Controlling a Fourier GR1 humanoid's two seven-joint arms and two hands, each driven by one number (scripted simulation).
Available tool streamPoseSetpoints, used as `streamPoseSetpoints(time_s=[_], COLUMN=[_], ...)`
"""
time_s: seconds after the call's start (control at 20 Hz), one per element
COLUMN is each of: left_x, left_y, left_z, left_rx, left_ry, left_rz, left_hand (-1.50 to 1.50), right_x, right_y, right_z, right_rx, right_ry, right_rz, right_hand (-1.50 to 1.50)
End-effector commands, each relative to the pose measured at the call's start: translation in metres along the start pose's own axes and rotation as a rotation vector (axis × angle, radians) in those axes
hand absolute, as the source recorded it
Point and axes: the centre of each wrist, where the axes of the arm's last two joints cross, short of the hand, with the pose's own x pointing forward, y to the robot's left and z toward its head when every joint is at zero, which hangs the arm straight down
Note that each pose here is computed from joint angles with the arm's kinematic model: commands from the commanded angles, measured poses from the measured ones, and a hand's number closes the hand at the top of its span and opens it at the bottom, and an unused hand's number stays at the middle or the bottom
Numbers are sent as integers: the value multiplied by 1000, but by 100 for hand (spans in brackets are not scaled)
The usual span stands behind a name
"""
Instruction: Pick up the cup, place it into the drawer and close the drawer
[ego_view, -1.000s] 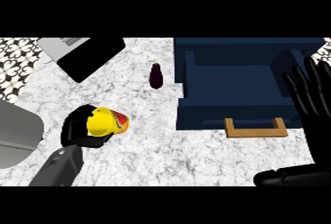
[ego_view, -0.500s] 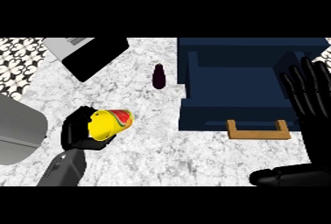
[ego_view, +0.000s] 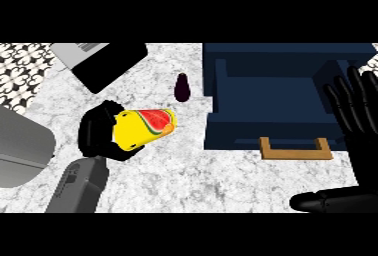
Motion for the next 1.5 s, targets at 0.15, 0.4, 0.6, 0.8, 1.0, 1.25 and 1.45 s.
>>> streamPoseSetpoints(time_s=[0.15,0.4,0.6,0.8,1.0,1.25,1.45], left_x=[47,82,81,99,114,112,94], left_y=[-56,-88,-126,-137,-161,-187,-186], left_z=[-41,-95,-106,-119,-151,-176,-182], left_rx=[-49,-68,-84,-94,-102,-148,-141], left_ry=[-16,-52,-36,-54,-34,-3,23], left_rz=[70,26,-20,-40,-67,-84,-120], left_hand=[150,150,150,150,150,150,150], right_x=[19,14,-14,0,-22,-9,-16], right_y=[0,6,2,1,1,-20,-18], right_z=[1,-3,-4,5,-1,-3,2], right_rx=[-3,15,19,-2,-20,4,1], right_ry=[-10,-6,0,-13,-6,-14,-9], right_rz=[6,12,10,12,9,-2,4], right_hand=[-150,-150,-150,-150,-150,-150,-150])
